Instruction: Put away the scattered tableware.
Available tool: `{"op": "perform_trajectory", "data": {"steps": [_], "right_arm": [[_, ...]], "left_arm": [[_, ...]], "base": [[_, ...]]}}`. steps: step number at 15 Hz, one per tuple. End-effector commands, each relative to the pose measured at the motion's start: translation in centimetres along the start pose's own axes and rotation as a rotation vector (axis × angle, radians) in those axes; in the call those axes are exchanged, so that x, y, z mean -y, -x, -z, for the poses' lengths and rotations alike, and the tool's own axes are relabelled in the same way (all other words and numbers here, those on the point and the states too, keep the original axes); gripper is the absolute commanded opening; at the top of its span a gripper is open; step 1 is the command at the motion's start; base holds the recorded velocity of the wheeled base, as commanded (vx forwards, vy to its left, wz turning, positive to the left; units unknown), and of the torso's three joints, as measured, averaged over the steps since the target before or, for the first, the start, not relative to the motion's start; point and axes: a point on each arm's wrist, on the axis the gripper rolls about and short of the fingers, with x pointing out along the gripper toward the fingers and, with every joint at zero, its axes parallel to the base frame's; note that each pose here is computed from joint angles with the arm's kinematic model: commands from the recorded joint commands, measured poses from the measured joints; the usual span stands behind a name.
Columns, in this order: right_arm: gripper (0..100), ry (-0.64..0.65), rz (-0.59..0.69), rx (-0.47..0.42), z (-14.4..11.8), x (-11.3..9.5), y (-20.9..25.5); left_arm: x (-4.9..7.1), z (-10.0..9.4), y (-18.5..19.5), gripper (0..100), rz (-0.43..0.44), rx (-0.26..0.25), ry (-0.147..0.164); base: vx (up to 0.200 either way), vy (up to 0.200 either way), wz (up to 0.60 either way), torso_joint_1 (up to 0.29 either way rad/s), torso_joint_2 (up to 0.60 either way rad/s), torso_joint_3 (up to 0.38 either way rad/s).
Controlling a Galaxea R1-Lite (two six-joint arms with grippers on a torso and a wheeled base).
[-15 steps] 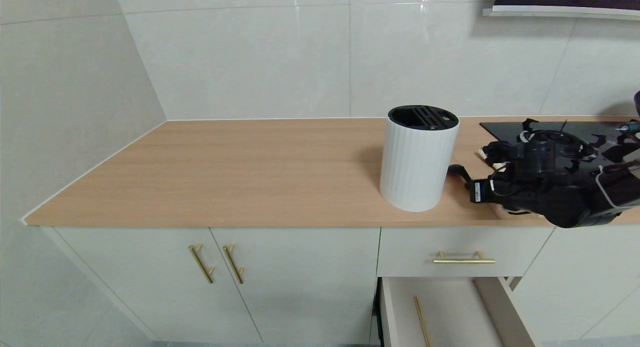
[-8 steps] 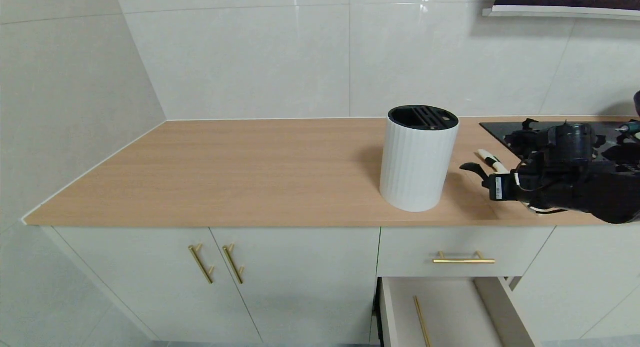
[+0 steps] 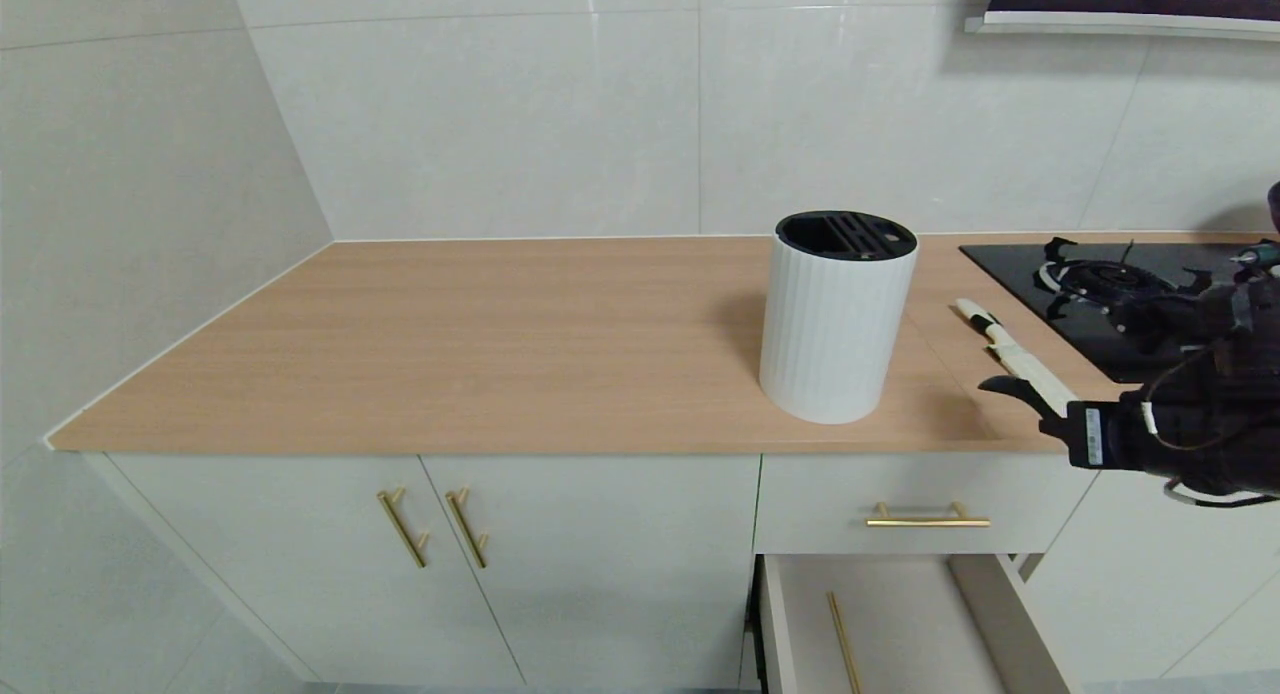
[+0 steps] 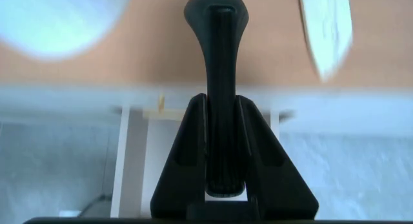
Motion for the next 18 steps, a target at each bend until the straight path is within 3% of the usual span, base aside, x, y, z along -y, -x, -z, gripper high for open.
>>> {"op": "perform_trajectory", "data": {"steps": [1,5,12,18], "right_arm": [[0,0.000,-0.007,0.028,1.8,0.2,3.5],[0,0.009,-0.029,0.005,5.3,0.4,6.1],[0,0.078,-0.095,-0.090,7.1,-0.5,5.0],[0,0.110,-0.104,-0.133,7.8,-0.7,4.5]], "left_arm": [[0.0,0.0,0.0,100,0.000,0.000,0.000],[0.0,0.0,0.0,100,0.000,0.000,0.000],[0.0,0.0,0.0,100,0.000,0.000,0.000],[0.0,0.0,0.0,100,0.000,0.000,0.000]], "base": [[0.000,0.000,0.00,0.000,0.00,0.000],[0.000,0.000,0.00,0.000,0.00,0.000],[0.000,0.000,0.00,0.000,0.00,0.000],[0.000,0.000,0.00,-0.163,0.39,0.235]]}}
